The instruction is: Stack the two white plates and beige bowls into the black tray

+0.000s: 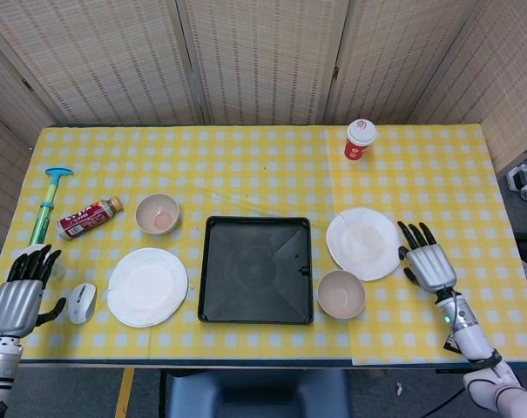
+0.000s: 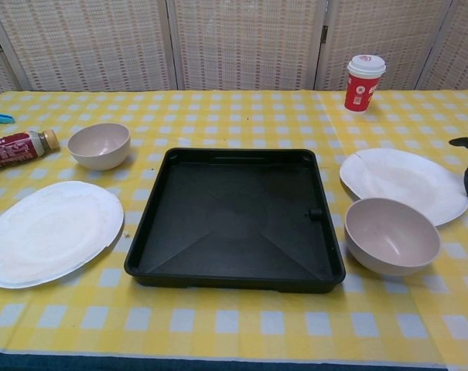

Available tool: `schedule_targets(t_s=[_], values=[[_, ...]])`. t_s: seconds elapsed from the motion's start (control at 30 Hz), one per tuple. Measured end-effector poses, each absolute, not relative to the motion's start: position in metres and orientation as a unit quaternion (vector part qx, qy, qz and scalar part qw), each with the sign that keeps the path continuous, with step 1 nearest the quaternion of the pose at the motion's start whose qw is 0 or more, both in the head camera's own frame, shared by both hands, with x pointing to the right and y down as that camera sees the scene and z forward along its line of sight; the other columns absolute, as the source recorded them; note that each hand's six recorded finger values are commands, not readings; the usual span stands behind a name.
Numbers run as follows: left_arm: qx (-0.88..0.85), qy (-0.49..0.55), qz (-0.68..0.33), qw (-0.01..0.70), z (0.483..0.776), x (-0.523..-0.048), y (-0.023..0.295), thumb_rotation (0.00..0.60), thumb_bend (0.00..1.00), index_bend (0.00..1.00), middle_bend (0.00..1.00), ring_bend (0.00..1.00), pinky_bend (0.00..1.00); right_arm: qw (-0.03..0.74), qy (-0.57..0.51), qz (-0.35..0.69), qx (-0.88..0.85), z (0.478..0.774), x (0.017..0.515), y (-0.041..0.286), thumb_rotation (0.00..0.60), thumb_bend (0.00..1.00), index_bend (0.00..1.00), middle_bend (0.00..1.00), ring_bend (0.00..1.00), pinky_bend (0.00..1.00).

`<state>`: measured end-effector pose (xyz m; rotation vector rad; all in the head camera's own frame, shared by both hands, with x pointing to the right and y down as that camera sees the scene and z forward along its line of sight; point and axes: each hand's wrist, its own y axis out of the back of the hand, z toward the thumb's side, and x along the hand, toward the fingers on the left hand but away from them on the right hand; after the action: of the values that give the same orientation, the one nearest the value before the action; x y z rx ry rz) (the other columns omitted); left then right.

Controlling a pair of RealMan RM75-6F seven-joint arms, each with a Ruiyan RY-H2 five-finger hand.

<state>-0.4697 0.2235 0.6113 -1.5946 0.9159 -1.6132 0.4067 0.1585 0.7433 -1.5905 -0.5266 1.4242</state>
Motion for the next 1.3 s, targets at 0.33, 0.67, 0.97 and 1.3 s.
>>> schedule_targets(t_s=[0.33,0.67,0.97,1.3], values=[[-0.602,0.353,-0.622,0.356,0.608,-0.468,0.224,0.6,0.36,0.02,0.04,0.01,0.08,0.456,-0.215,0.558,-0.659,0.751,0.391,0.159,0.6,0.37,0.51,0.03,0.06,0.0],[-0.6,0.356,-0.622,0.355,0.606,-0.47,0.223,0.6,0.36,0.03,0.04,0.01,0.08,0.455,-0.217,0.553,-0.664,0.758,0.379,0.157,0.6,0.38,0.55,0.07,0.09,0.0],[-0.599,0.36,-0.621,0.356,0.603,-0.471,0.223,0.6,0.36,0.02,0.04,0.01,0.08,0.464,-0.23,0.538,-0.665,0.759,0.367,0.152,0.6,0.55,0.67,0.15,0.13,0.0],[-0.6,0.362,-0.618,0.357,0.601,-0.471,0.224,0.6,0.36,0.01,0.04,0.01,0.08,0.485,-0.275,0.501,-0.662,0.736,0.364,0.146,0.6,0.55,0.67,0.15,0.14,0.0]])
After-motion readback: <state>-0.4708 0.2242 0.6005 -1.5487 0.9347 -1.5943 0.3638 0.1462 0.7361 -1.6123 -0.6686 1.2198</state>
